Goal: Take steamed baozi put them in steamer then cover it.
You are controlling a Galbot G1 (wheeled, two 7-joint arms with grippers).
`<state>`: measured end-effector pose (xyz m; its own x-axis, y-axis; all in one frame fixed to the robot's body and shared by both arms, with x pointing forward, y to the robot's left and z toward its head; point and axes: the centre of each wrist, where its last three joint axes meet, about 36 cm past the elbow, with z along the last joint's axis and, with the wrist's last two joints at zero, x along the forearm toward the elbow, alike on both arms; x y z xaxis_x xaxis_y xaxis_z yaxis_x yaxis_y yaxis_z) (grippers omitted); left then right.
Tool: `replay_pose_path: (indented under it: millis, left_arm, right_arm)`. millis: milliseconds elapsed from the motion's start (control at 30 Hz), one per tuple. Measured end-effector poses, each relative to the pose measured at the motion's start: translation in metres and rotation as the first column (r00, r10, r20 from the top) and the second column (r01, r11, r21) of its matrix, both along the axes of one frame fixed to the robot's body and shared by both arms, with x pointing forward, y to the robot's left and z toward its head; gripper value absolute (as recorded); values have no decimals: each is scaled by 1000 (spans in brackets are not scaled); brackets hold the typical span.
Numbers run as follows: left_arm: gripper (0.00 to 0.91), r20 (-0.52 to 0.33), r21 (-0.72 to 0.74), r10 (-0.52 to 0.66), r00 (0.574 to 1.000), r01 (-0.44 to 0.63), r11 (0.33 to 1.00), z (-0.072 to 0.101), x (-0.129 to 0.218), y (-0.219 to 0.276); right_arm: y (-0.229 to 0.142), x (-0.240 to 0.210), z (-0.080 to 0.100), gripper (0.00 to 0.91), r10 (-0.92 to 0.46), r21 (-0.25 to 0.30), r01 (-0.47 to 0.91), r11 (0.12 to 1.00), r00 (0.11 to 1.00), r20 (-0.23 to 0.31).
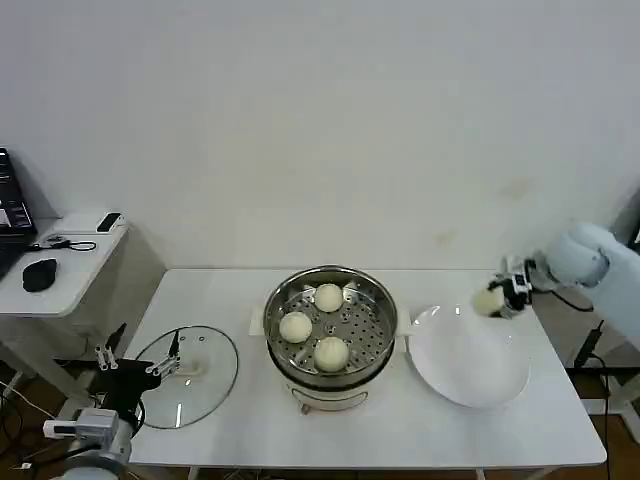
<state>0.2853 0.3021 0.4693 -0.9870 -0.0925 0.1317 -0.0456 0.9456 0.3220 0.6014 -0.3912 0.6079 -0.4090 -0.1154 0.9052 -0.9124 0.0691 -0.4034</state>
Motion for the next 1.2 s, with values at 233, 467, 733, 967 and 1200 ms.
replay_pose_path:
  millis: [233,467,733,967,1200]
  left_arm:
    - [907,2,6,-8,1000,8,1000,0,1,-5]
    - [907,2,9,1,1000,-1,1000,-1,3,-3]
    - [907,4,2,6,1000,-6,1000,-3,3,-5]
    - [907,1,-1,9,1000,-9,1000,-6,4,-5]
    - [907,4,0,10,1000,-10,1000,-5,5,-5]
  right_arm:
    - [73,-2,48,655,77,88,-83,993,995,67]
    - [150,-13,67,655,134,170,-144,975,988,71]
    - [201,-26,52,655,139,201,-139,970,990,16]
    - [219,-31,28,655,126,191,-118,975,992,-30]
    - [220,-29,4,655,95,173,-81,982,993,-76]
